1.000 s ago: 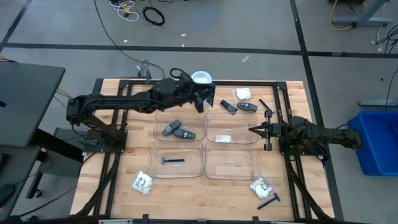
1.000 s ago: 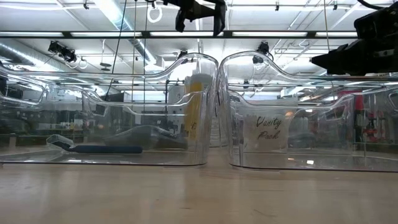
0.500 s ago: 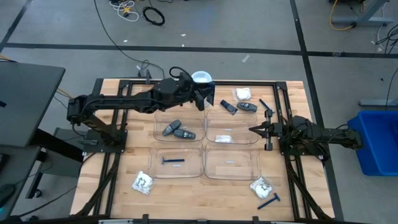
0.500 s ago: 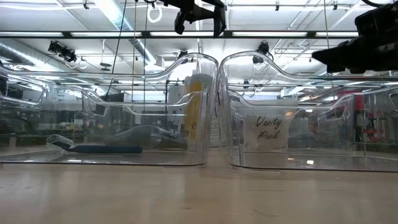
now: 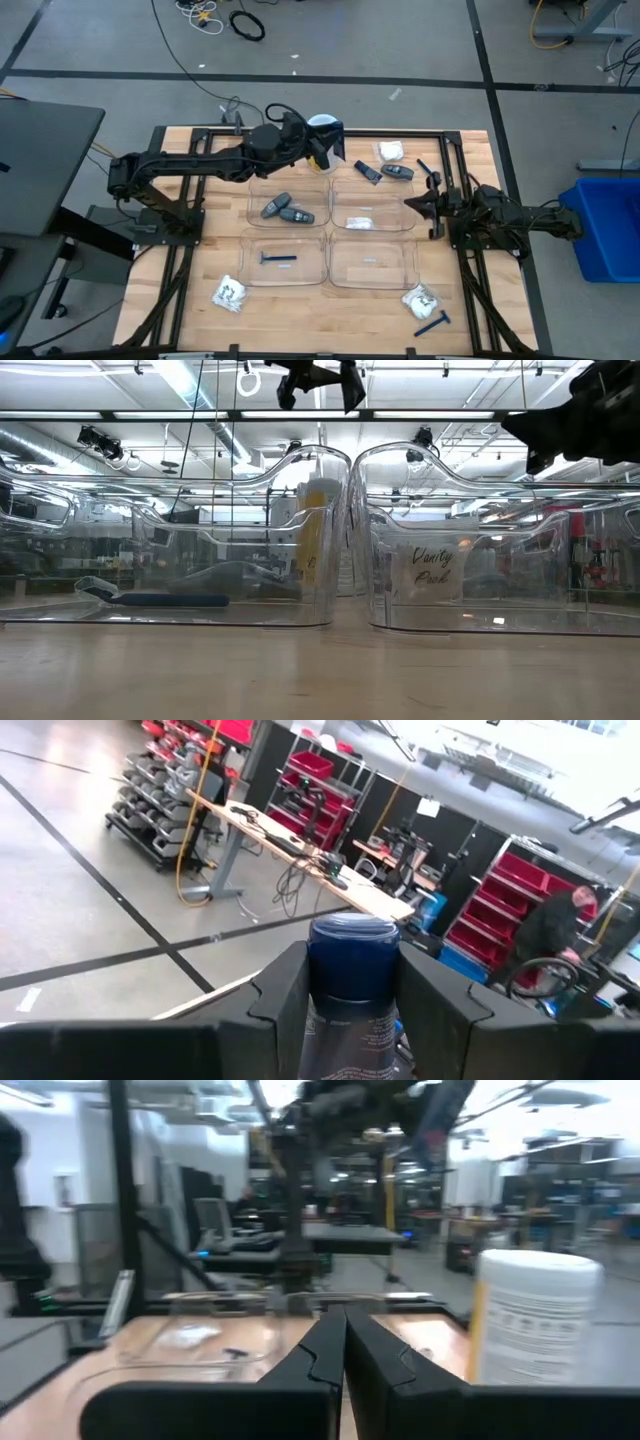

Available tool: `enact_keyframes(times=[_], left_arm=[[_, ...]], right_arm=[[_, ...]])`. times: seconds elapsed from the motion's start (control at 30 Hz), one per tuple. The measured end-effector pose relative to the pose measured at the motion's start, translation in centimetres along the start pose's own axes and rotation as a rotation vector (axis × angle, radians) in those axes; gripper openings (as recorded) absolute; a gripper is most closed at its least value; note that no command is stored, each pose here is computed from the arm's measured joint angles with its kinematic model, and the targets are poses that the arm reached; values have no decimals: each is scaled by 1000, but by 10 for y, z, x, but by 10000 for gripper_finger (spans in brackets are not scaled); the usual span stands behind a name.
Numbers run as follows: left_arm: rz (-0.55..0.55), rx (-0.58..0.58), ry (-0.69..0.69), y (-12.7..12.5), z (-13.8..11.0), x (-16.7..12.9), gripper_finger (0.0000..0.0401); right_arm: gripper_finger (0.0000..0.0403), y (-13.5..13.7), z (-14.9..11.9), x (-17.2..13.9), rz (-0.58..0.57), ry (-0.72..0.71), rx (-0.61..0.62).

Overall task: Pick & Place Travel size toiletries
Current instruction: Put the left blue shaver cream into the bottom right transparent bin

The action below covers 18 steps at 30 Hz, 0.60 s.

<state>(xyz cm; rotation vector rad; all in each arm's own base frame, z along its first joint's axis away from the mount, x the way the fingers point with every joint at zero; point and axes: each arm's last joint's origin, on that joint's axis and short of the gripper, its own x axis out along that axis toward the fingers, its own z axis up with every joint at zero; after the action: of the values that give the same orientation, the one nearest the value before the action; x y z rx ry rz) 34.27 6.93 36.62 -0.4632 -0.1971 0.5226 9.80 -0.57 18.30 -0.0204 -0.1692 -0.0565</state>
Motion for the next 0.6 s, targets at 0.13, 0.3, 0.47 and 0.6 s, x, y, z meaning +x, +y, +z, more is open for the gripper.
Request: enact_keyframes(times=[0.13,0.3,0.47,0.6], left_arm=[[-5,-5,-11,0,-1,2,139],[-2,-21,-6,1,-6,6,139],[0,-28,-1,1,-9,7,139],[-5,-28,-13,1,-9,8,139]], right_arm=[[12,-3,0,0,-90,4,0],[12,-3,1,3,-119,-10,1],[12,-4,3,8,-147,-23,2],[12,-6,2,13,-191,-16,-7]])
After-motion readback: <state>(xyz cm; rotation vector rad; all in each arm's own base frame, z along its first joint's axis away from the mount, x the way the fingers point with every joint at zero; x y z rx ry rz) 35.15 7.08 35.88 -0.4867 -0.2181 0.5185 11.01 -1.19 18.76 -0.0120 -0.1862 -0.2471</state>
